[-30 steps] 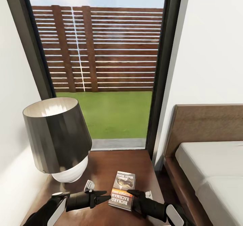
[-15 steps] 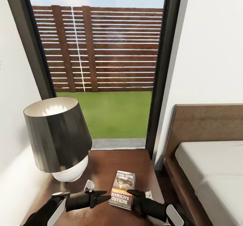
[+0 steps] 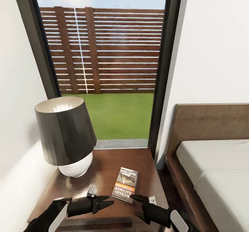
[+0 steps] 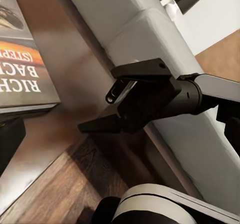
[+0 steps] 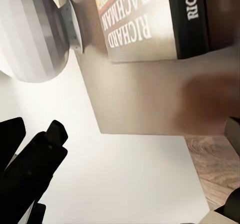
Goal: In the bedroom, move the book from the bed onto either nightstand, and place the two sandals side by side next to the bed.
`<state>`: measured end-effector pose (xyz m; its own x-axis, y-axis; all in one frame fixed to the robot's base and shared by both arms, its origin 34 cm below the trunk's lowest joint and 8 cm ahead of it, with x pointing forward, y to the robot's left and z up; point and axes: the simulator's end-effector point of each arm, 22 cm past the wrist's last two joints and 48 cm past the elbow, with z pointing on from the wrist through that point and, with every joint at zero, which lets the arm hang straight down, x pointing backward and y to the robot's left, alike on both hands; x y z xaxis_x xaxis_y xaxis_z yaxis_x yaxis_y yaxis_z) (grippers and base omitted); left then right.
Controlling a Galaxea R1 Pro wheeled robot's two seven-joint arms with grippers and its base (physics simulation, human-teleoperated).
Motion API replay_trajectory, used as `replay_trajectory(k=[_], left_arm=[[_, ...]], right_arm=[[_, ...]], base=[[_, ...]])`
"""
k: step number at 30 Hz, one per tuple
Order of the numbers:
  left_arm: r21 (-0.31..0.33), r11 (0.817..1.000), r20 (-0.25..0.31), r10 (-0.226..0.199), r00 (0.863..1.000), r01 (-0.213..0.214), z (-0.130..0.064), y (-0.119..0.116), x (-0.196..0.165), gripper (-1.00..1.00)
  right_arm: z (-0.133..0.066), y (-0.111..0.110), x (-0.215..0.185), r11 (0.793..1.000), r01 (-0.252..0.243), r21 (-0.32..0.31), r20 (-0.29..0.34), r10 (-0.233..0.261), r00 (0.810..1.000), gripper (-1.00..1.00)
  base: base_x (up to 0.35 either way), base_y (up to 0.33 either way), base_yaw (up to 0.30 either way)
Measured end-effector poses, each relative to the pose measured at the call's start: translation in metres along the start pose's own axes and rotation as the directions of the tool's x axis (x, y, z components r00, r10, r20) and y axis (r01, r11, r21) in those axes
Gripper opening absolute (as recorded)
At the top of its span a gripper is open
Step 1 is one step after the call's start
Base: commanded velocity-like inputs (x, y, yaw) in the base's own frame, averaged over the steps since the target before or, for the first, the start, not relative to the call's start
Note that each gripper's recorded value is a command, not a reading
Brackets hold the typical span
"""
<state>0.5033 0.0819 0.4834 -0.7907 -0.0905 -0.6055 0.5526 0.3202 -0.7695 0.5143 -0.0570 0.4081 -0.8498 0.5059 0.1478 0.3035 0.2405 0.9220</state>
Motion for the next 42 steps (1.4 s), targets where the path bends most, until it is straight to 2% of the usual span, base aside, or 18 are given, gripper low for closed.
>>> replay_trajectory(k=[42], left_arm=[[0.005,1.0,0.002,-0.003,1.0,0.003,-0.009,-0.06,-0.07,1.0]], right_arm=[[-0.023,0.089,-0.006,1.0,0.003,-0.001,0.005,-0.003,1.0,1.0]], base=[[0.0,0.0,0.0]])
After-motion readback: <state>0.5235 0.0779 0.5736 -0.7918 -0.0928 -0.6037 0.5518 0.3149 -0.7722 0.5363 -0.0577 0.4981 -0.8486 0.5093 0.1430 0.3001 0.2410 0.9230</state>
